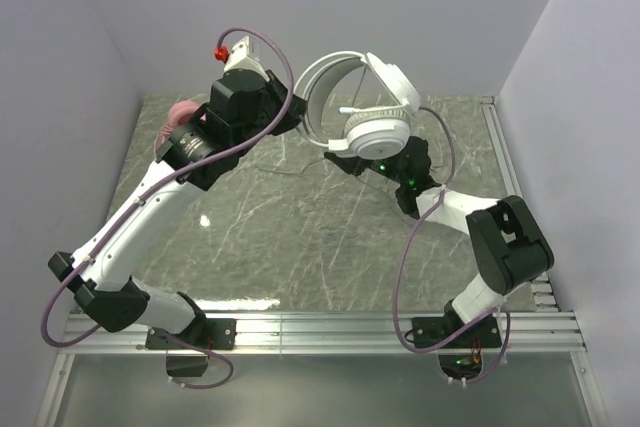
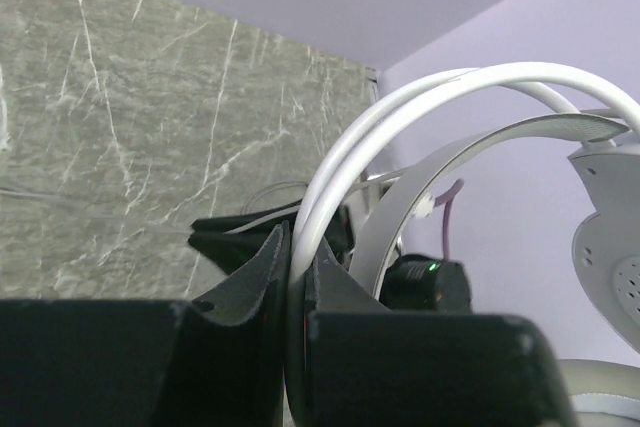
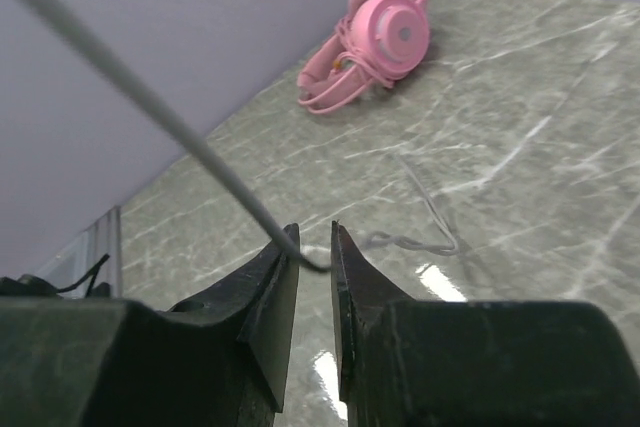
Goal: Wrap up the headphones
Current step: Wrap the headphone cable with the right arm
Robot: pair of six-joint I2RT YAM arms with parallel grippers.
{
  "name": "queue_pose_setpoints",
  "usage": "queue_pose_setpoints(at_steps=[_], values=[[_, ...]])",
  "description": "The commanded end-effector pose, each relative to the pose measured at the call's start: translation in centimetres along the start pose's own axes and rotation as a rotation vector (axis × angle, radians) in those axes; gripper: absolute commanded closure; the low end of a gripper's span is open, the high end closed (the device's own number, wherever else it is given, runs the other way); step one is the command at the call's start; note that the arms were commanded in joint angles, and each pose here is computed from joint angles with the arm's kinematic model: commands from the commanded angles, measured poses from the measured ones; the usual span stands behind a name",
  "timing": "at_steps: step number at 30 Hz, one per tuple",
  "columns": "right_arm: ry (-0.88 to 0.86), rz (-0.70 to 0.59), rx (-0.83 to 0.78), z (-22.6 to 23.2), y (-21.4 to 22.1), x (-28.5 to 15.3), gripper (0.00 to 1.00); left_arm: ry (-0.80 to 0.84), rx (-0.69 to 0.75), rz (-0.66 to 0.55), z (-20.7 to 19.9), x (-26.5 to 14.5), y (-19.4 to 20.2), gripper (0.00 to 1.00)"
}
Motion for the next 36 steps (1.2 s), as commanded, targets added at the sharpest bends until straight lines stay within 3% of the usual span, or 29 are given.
queue_pose_setpoints(at_steps=[1,13,23,36], values=[[-0.045,-0.038,0.003,1.0,0.3,0.9,0.74,0.190,-0.191,-0.177,-5.2,-1.1,-4.6,1.00],[-0.162,-0.059,0.033,6.6,2.2,-0.3,0.81,0.022,-0.226,-0.384,-3.5,3.1,-7.3,1.00],[-0.216,-0.018,-0.019,11.4,1.8,-2.9,1.00,-0.097,-0.183,-0.502,-1.5,5.7,-9.6,1.00],[-0.218,0.108,-0.064,18.7,2.2,-10.6,1.00,-0.360,-0.131,-0.729,5.1,10.1,-13.2,1.00]])
Point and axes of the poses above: each gripper's point midway between its finger pads, its own x axis out along the fingers, its own z axis along the line the jaws close on, y = z × x, the point moved 7 cm from there along -x, back along the fingers, and after that the axes turned 7 degrees about -x, right-handed, at the moved point
